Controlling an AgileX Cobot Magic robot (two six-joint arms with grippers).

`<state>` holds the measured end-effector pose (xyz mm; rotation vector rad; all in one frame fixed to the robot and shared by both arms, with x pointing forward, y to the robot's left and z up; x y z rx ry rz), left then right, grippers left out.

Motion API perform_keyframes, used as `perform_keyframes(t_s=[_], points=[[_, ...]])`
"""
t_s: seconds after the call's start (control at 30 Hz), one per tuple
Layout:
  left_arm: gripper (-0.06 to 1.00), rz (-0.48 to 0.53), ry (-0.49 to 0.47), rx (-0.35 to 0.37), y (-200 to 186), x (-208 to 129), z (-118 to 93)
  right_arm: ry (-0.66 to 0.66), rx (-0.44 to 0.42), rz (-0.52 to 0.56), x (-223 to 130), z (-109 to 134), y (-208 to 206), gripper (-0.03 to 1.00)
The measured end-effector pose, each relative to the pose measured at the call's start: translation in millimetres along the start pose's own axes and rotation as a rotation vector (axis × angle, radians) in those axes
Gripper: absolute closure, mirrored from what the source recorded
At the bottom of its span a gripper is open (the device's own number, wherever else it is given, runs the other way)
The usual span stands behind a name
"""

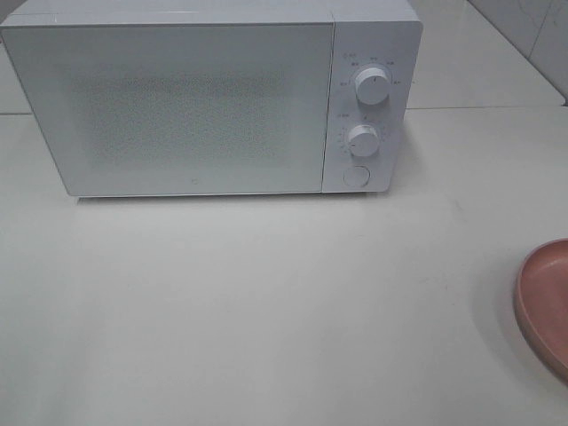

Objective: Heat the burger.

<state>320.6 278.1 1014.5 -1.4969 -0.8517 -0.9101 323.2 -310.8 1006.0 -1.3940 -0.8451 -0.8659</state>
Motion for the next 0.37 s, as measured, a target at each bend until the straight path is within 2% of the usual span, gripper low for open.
perform_keyframes(t_s=[0.37], points=[[-0.05, -0.005, -0.001, -0.003, -0.7, 0.1, -0.6, 0.0, 0.0, 0.0, 0.0, 0.0, 0.0, 0.2]])
Point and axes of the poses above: a point on each arm's last joint axis where the gripper is mounted, y pointing out along that axis toward the gripper, z along the wrist's bending axis when the last joint is at zero, x = y × z, the point moved 10 cm from there along y, pointing out along that axis toward the gripper, and after that the axes turned 2 degrees about y, right-handed, at the moved point
